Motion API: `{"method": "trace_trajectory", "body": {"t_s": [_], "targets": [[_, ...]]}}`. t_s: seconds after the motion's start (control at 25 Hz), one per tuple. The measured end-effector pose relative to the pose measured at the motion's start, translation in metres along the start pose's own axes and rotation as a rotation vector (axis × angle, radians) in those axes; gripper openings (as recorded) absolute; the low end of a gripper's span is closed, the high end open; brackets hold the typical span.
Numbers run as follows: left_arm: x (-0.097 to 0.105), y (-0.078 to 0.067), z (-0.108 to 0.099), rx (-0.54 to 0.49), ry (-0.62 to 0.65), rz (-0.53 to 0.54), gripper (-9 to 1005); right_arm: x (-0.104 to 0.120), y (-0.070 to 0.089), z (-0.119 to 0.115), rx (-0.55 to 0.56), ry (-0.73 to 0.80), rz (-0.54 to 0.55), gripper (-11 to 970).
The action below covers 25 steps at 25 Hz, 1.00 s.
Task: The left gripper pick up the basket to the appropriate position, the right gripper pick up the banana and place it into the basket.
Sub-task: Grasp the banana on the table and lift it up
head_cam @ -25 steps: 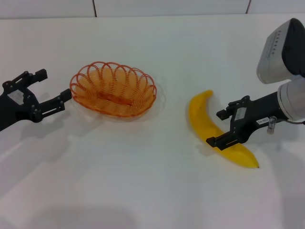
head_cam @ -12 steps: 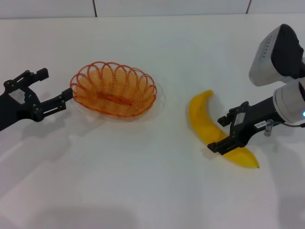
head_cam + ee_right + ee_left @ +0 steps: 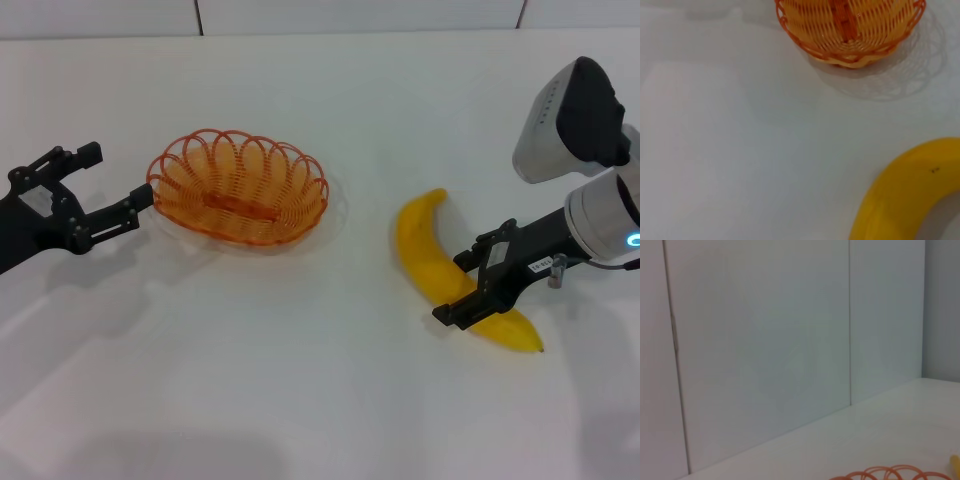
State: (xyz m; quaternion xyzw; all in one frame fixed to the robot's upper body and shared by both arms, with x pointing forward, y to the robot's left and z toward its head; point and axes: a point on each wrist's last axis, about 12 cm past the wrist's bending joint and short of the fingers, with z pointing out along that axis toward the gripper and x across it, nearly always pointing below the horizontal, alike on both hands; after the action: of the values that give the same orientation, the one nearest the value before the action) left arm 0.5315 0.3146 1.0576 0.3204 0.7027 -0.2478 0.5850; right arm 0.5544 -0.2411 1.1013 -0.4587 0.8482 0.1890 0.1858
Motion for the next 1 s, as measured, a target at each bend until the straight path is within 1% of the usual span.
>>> {"method": "trace_trajectory", "body": {"t_s": [0.32, 0.52, 0.76, 1.0], "targets": [[0.000, 0.000, 0.000, 0.000, 0.000, 0.000, 883, 0.001, -0.002, -0.001, 0.003, -0.003, 0.016, 850], [0.000, 0.000, 0.000, 0.000, 0.000, 0.000, 883, 0.003, -0.002, 0.000, -0.004, 0.004, 0.023, 637], [0.001, -0.001, -0.002, -0.002, 0.002, -0.004, 883, 0.000, -0.001, -0.002, -0.001, -0.004, 0.013, 491], [0.002, -0.001, -0.003, -0.005, 0.002, -0.006, 883, -0.007, 0.000, -0.013, 0.027, -0.037, -0.017, 495]]}}
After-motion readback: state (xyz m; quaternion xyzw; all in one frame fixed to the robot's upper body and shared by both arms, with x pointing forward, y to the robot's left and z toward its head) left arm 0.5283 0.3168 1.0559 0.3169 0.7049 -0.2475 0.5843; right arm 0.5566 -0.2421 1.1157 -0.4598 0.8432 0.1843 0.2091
